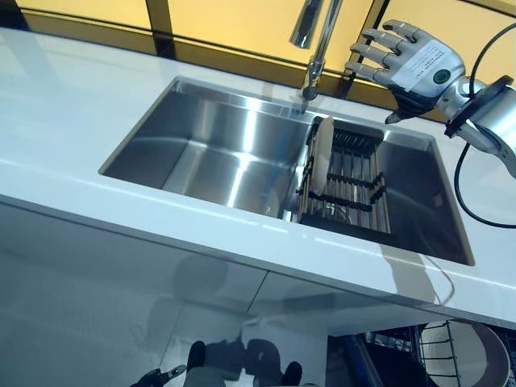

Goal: Take plates into dishwasher

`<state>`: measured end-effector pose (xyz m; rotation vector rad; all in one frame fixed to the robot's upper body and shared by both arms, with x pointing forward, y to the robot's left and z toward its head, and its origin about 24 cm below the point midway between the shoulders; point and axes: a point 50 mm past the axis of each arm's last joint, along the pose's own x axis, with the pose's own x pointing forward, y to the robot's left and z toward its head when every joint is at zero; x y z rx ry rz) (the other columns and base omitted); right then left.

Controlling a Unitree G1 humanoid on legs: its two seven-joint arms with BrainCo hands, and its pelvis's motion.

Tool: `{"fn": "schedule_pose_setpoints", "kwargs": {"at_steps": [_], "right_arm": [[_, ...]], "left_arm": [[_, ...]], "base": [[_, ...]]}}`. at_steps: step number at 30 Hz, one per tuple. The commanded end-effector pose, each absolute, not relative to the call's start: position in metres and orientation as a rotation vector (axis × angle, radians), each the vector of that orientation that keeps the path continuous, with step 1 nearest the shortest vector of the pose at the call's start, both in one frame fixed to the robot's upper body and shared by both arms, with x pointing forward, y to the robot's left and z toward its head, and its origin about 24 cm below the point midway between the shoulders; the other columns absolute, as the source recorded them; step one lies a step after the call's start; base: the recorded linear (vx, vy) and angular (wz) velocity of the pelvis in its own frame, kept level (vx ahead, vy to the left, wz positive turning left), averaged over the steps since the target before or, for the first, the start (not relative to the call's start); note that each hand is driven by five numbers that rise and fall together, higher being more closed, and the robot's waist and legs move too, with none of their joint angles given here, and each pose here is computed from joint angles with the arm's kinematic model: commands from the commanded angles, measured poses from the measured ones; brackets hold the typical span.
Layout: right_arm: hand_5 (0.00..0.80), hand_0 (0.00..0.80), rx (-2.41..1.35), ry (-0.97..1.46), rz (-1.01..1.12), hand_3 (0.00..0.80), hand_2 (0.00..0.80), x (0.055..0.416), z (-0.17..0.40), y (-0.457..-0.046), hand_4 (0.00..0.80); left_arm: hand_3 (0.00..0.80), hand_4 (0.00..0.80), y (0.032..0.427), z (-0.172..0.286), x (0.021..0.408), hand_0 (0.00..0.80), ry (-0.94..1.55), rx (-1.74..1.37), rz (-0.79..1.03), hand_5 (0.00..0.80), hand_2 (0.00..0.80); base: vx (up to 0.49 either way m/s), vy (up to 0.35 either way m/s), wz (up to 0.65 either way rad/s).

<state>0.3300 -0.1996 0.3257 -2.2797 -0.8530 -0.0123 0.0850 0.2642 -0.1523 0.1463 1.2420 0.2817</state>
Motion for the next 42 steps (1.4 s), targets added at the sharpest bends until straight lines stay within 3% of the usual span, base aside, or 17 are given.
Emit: {"fn": "schedule_pose_setpoints", "kwargs": {"at_steps": [1,37,38,40,42], "right_arm": [[0.0,0.0,-2.375,-0.958,-0.108,0.0,0.0,0.321,0.364,-0.185,0.0],[0.0,0.0,-2.555,-0.905,0.08,0.0,0.0,0.336,0.332,-0.173,0.0],[0.082,0.082,-2.56,-0.907,0.087,0.082,0.082,0.336,0.331,-0.17,0.082],[0.166,0.166,-2.565,-0.908,0.096,0.166,0.166,0.337,0.329,-0.168,0.166],[0.185,0.185,-2.564,-0.907,0.102,0.185,0.185,0.338,0.329,-0.167,0.185]], "left_arm": [[0.0,0.0,0.274,-0.142,0.11,0.0,1.145,0.168,0.294,0.0,0.0],[0.0,0.0,0.278,-0.128,0.135,0.0,0.959,0.019,0.36,0.0,0.0],[0.0,0.0,0.277,-0.128,0.136,0.0,0.953,0.01,0.364,0.0,0.0],[0.0,0.0,0.276,-0.128,0.137,0.0,0.948,0.002,0.366,0.0,0.0],[0.0,0.0,0.277,-0.127,0.137,0.0,0.944,-0.003,0.366,0.0,0.0]], "base": [[0.0,0.0,0.0],[-0.015,0.004,0.01],[-0.045,0.014,0.0],[-0.02,0.007,0.0],[0.0,0.0,0.0]]}}
